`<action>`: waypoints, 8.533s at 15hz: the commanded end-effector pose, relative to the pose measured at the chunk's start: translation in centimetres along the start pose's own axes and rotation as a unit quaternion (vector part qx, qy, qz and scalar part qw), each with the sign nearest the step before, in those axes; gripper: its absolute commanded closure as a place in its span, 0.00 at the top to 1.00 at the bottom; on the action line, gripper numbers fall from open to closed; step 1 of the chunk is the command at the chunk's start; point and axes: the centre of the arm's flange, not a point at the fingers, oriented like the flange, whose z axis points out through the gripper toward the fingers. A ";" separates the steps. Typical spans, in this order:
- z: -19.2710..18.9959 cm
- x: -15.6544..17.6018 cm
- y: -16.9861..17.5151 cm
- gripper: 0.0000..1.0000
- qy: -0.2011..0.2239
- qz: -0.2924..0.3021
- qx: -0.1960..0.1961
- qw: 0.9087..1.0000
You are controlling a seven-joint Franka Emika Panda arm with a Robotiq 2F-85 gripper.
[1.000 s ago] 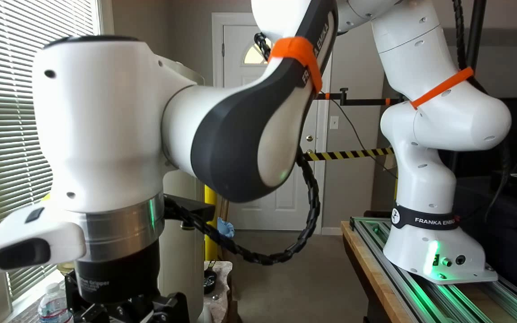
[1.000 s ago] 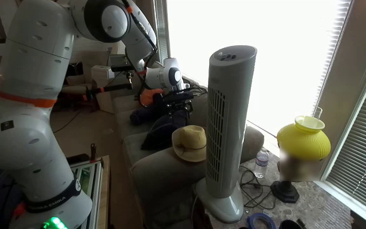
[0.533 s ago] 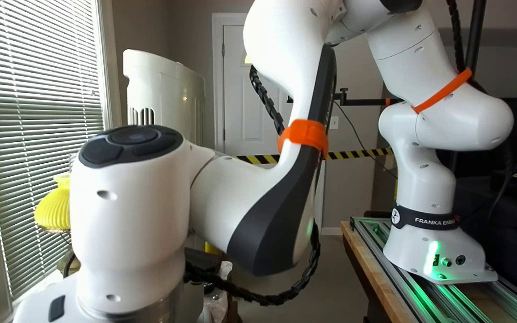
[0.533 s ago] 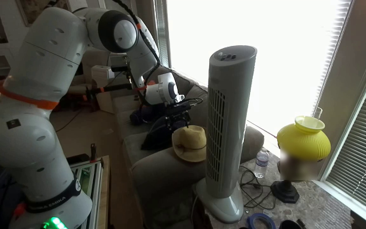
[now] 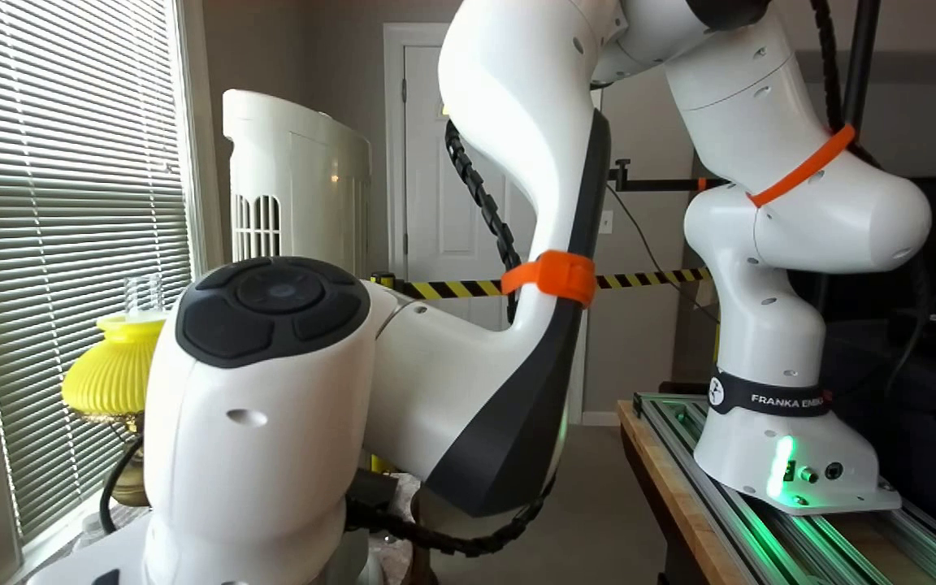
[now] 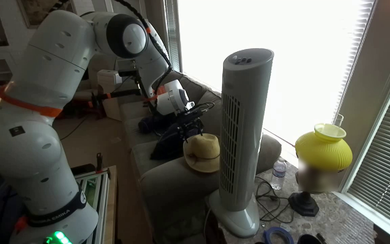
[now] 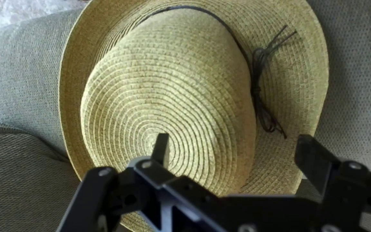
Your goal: Put the hat on the air filter
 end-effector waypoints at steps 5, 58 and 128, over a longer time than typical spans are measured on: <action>2.2 0.3 -0.4 0.71 0.020 0.009 -0.016 1.000; -49.0 -13.9 0.0 0.02 -0.043 0.261 -0.147 0.953; -43.3 -29.2 13.3 0.02 -0.186 0.461 -0.358 0.790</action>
